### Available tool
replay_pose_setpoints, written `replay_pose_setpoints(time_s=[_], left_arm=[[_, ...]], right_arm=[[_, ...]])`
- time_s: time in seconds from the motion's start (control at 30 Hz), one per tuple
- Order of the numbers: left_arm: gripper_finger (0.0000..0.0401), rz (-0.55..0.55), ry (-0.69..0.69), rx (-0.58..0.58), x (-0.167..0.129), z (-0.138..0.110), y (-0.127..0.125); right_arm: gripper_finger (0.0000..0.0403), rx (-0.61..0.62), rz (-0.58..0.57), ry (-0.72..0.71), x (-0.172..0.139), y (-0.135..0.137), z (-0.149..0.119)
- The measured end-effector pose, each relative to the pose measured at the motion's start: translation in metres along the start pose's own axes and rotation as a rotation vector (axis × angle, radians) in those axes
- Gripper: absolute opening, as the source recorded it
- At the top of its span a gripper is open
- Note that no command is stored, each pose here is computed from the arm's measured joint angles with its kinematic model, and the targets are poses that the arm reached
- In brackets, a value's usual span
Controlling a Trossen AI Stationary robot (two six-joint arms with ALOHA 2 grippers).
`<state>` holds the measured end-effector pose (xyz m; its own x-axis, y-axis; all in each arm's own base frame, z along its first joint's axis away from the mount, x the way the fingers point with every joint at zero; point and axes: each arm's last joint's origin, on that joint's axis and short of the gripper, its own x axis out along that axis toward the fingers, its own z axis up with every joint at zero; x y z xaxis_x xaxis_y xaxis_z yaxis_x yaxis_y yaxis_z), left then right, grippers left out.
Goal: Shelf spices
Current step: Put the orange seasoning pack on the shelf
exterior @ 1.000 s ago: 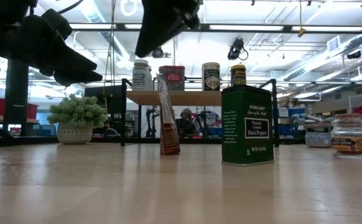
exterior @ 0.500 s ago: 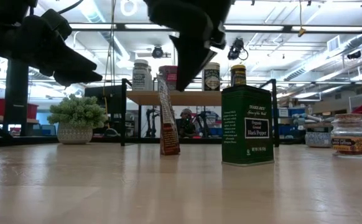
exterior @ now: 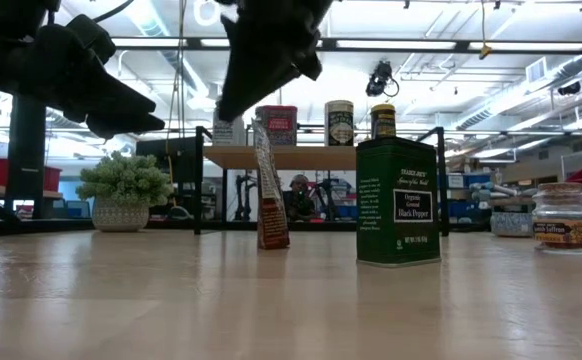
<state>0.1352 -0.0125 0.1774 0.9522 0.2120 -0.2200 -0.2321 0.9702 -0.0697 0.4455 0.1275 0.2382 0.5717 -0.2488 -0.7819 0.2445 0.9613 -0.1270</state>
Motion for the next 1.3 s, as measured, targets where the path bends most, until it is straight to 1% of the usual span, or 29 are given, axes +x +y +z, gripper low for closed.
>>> replay_pose_setpoints(time_s=[0.17,0.37,0.47,0.57,0.73,0.8,0.9,1.0,1.17,1.23,1.3], left_arm=[[0.0317,0.000,0.000,0.000,0.000,0.000,0.000],[0.0317,0.000,0.001,0.000,0.000,0.000,0.000],[0.0317,0.000,0.000,0.000,0.000,0.000,0.000],[0.0317,0.000,0.001,0.000,0.000,0.000,0.000],[0.0317,0.000,0.001,0.000,0.000,0.000,0.000],[0.0317,0.000,0.001,0.001,0.000,0.000,0.000],[0.0317,0.000,0.001,0.000,0.000,0.000,0.000],[0.0317,0.000,0.000,0.000,0.000,0.000,0.000],[0.0317,0.000,0.000,0.000,0.000,0.000,0.000],[0.0317,0.000,0.000,0.000,0.000,0.000,0.000],[0.0317,0.000,0.000,0.000,0.000,0.000,0.000]], right_arm=[[0.0000,0.031,-0.065,0.073,0.003,-0.012,-0.005],[0.0000,0.038,-0.108,0.199,0.001,-0.018,-0.017],[0.0000,0.034,-0.139,0.227,0.000,-0.020,-0.020],[0.0000,0.034,-0.164,0.212,0.000,-0.019,-0.021],[0.0000,0.034,-0.059,0.181,0.001,-0.013,-0.015],[0.0000,0.017,-0.011,0.131,0.002,-0.010,-0.009],[0.0000,0.015,0.027,0.037,0.003,-0.006,0.000],[0.0000,0.013,-0.010,-0.024,0.004,-0.009,0.006],[0.0000,0.037,-0.098,-0.038,0.010,-0.025,0.011],[0.0000,0.042,-0.110,-0.030,0.012,-0.030,0.012],[0.0000,0.054,-0.104,0.010,0.014,-0.034,0.010]])
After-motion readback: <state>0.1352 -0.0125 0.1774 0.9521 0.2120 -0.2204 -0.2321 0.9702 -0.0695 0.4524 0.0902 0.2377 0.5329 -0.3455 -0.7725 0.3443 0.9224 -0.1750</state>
